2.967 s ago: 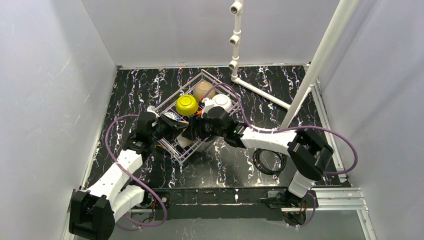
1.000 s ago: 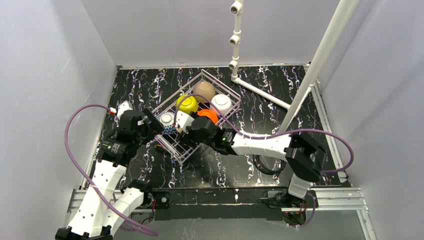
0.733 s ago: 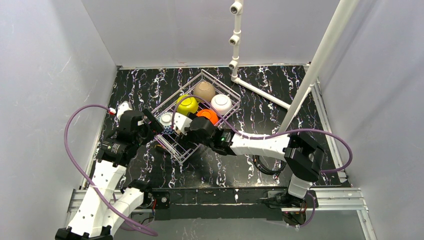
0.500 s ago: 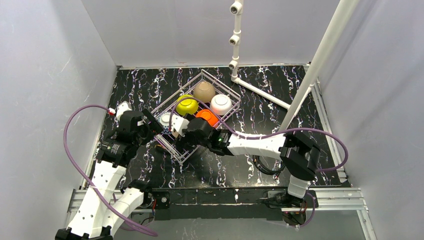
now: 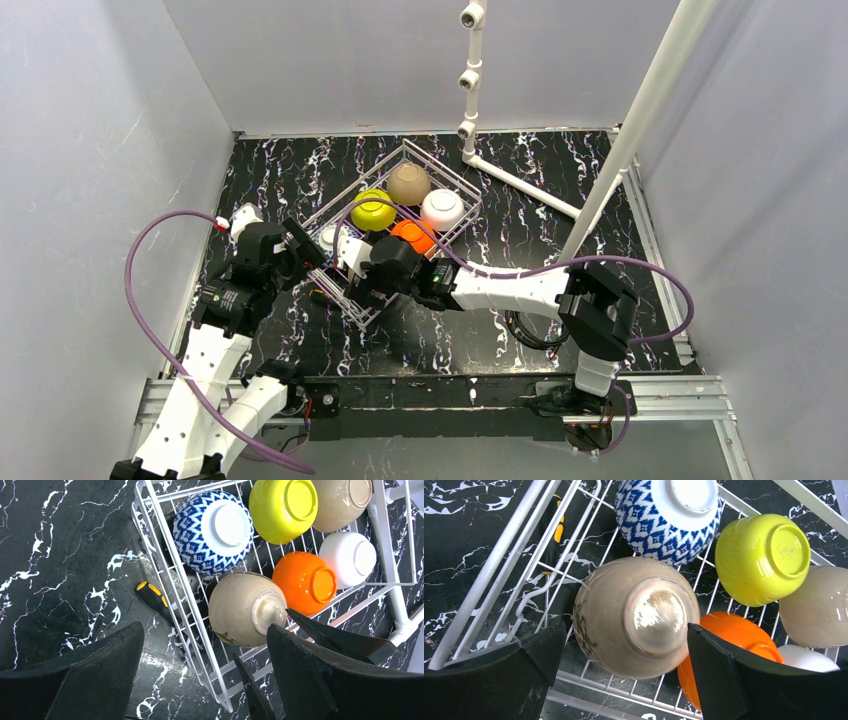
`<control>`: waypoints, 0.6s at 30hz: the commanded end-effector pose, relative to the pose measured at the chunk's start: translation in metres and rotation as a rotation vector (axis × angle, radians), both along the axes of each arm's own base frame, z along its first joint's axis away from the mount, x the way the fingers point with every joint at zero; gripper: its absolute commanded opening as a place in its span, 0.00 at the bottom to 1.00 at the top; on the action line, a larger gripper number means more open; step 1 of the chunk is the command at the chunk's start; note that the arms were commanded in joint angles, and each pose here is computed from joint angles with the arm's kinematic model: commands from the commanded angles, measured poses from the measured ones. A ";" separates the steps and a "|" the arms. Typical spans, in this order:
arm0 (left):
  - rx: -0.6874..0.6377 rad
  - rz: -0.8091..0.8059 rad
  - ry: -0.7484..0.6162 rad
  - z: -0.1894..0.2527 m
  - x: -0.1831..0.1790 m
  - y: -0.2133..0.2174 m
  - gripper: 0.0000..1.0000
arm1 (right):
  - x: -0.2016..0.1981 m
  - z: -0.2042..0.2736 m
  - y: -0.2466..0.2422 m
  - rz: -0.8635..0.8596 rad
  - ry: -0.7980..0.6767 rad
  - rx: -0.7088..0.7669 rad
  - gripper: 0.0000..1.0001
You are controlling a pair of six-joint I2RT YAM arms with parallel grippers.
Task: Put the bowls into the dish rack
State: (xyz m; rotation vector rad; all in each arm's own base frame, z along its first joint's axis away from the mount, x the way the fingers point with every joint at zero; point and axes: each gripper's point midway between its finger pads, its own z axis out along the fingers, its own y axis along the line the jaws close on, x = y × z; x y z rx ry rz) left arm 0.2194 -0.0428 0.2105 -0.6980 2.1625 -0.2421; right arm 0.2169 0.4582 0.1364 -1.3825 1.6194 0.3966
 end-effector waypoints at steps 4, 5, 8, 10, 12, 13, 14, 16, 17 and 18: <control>0.047 0.022 0.006 0.001 -0.005 0.010 0.91 | -0.003 0.011 0.010 0.022 0.007 -0.001 0.99; 0.046 0.022 0.005 0.001 -0.005 0.010 0.91 | -0.003 0.014 0.010 0.016 0.009 0.009 0.99; 0.046 0.021 0.004 0.002 -0.006 0.010 0.91 | -0.002 0.026 0.013 -0.008 0.023 0.054 0.99; 0.047 0.019 0.003 0.004 -0.007 0.011 0.91 | -0.001 0.038 0.016 -0.032 0.034 0.092 0.98; 0.048 0.014 -0.007 0.007 -0.008 0.011 0.91 | 0.000 0.054 0.019 -0.048 0.047 0.145 0.97; 0.051 0.006 -0.015 0.010 -0.008 0.011 0.91 | -0.001 0.061 0.021 -0.052 0.051 0.169 0.97; 0.052 -0.011 -0.024 0.013 -0.008 0.009 0.92 | -0.001 0.070 0.022 -0.058 0.056 0.200 0.97; 0.055 -0.070 -0.052 0.021 -0.008 0.004 0.93 | 0.000 0.089 0.021 -0.087 0.061 0.257 0.98; 0.056 -0.104 -0.065 0.026 -0.008 0.000 0.95 | 0.002 0.101 0.019 -0.106 0.059 0.287 0.98; 0.061 -0.133 -0.076 0.030 -0.009 -0.003 0.98 | 0.005 0.110 0.016 -0.135 0.054 0.309 0.99</control>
